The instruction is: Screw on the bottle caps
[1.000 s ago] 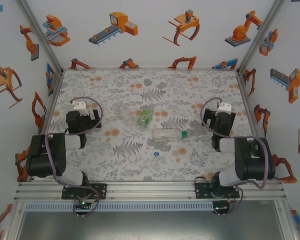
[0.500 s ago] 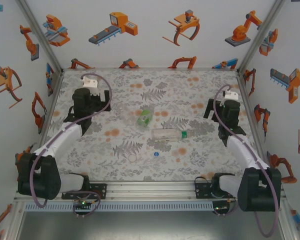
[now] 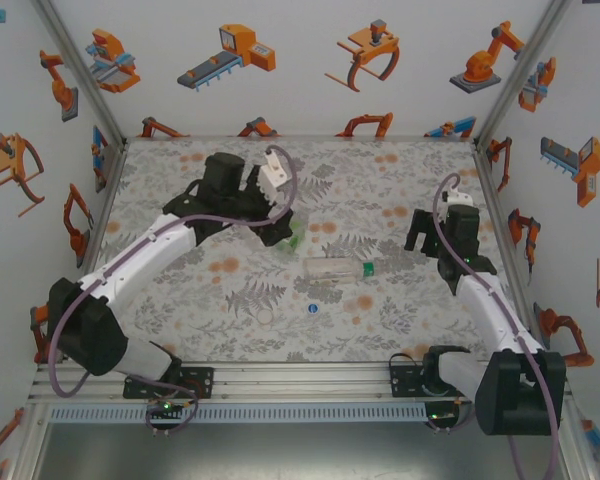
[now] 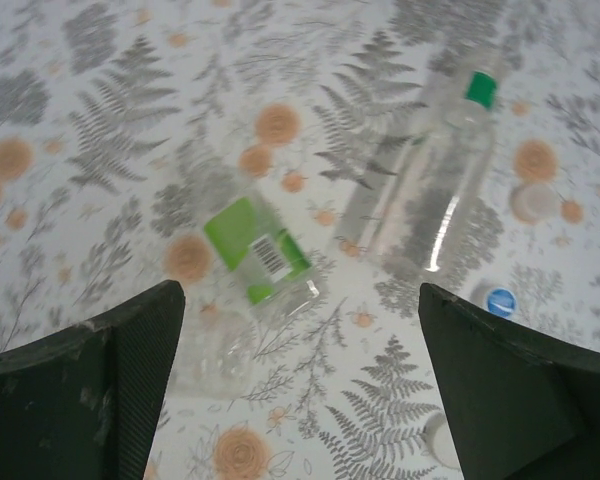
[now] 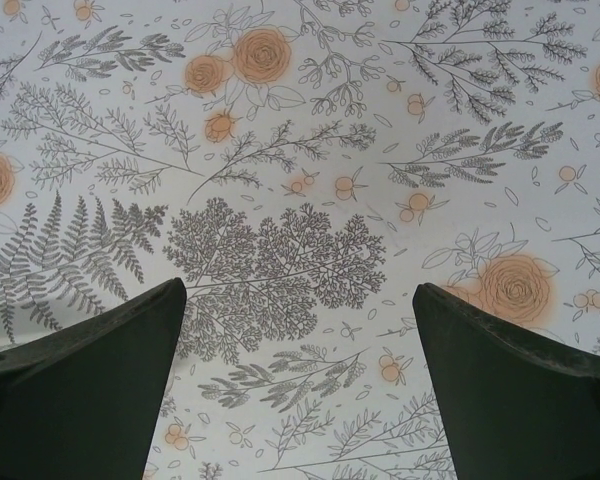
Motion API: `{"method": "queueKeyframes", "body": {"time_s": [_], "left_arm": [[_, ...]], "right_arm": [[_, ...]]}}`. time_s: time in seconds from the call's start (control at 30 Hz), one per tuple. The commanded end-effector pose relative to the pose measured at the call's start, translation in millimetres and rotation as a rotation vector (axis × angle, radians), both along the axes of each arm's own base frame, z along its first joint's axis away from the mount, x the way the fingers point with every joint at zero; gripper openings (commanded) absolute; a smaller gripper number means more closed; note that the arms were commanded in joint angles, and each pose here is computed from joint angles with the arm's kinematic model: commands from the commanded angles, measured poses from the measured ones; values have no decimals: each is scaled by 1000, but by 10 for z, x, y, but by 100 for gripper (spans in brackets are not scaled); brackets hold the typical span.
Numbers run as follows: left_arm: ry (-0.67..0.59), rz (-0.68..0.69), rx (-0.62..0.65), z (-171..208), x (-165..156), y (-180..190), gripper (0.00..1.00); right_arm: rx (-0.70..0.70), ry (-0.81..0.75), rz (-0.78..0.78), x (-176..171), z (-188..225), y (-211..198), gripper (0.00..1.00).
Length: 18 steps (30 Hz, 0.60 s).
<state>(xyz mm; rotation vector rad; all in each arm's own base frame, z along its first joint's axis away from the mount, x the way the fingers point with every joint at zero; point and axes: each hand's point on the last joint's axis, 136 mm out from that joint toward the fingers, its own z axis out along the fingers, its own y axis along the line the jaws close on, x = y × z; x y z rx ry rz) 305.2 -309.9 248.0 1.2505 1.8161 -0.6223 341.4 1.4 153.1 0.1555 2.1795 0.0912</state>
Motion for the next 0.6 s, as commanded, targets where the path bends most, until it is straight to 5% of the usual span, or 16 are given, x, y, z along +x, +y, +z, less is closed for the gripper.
{"method": "queueKeyframes", "body": {"time_s": [0.0,0.23,0.57], "left_arm": [[35,-224,82,-89,-392,-223,92],[14,-348,230,-386,-503,-622,92],[-19,-515,194,-908,-723,-1273,92]], "right_arm": [[5,10,-21,-76,-27,-25,86],[-3,-14,-33,-102,26,-50,86],[-30,-27,-73,-153,53,-133,86]]}}
